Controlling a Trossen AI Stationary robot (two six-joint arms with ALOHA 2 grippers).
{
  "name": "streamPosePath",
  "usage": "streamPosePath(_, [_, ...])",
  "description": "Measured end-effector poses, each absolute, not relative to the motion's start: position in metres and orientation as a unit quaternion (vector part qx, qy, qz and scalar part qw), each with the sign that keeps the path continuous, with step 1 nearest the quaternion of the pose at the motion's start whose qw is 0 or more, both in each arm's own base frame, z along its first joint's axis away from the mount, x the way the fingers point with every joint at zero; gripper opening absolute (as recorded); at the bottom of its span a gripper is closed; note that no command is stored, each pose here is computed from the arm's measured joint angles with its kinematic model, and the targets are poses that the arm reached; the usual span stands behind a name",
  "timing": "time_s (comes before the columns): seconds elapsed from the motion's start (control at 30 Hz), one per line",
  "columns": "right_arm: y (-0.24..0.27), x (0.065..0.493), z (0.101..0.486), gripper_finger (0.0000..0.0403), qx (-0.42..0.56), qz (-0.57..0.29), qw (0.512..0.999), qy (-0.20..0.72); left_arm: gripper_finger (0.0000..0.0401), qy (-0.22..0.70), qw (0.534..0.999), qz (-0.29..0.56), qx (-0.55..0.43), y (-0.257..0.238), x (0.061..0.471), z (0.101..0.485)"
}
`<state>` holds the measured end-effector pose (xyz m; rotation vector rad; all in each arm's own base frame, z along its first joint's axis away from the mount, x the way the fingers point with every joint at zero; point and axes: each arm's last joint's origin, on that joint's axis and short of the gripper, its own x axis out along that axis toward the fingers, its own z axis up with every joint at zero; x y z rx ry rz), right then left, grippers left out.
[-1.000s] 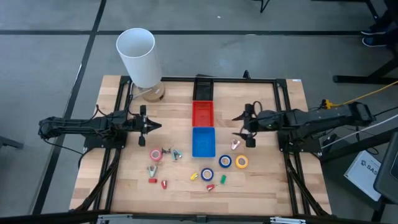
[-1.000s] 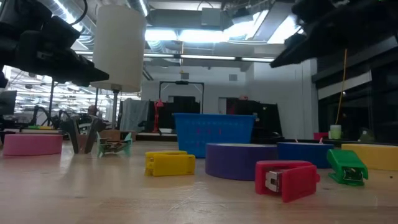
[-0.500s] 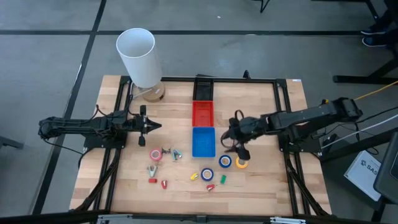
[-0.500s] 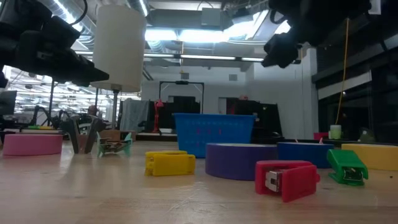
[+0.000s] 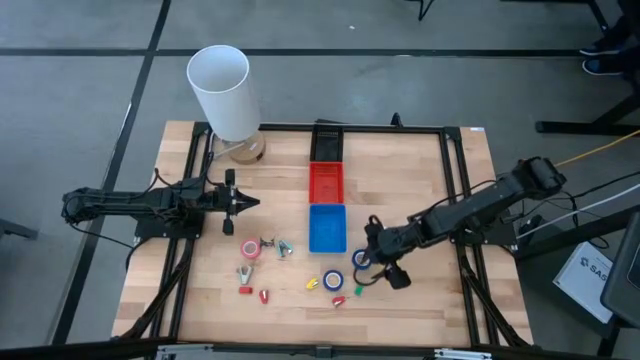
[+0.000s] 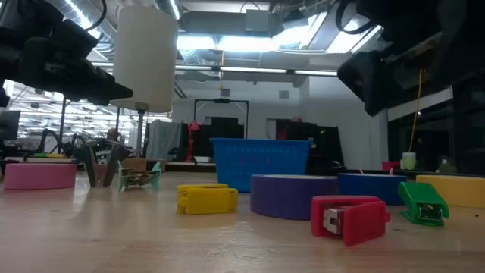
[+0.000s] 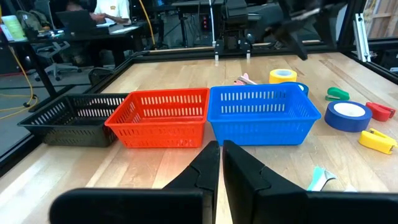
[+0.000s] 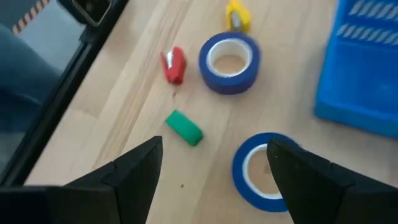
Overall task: Pick and place Stapler, Stapler remover, tape
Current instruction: Put the top blue tape into the blue bin
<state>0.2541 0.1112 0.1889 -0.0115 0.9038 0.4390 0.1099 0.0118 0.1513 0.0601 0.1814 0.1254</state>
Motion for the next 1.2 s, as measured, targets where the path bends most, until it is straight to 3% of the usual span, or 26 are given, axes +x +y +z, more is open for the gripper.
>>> streamPosePath(0.47, [0.115,0.267,0.142,0.0289,-0.053,0.186,0.848,0.494,0.0016,0.09,0.994,0.062,0.03,0.012,0.11,0.151])
streamPosePath(0.6, [0.115,0.268,0.135,0.0271,-0.074,0.177,0.844,0.502,0.0017,0.09,0.994,0.062,0.03,0.012,0.11,0.151])
streamPosePath(0.73, [0.114,0.269,0.131,0.0225,-0.091,0.173,0.842,0.504,0.0017,0.09,0.993,0.062,0.03,0.012,0.11,0.151])
streamPosePath(1.07, [0.114,0.268,0.13,0.0063,-0.089,0.173,0.838,0.509,0.0017,0.09,0.994,0.063,0.03,0.012,0.11,0.151])
streamPosePath(1.2, [0.114,0.268,0.13,0.0039,-0.083,0.172,0.839,0.51,0.0016,0.09,0.994,0.062,0.03,0.012,0.11,0.151])
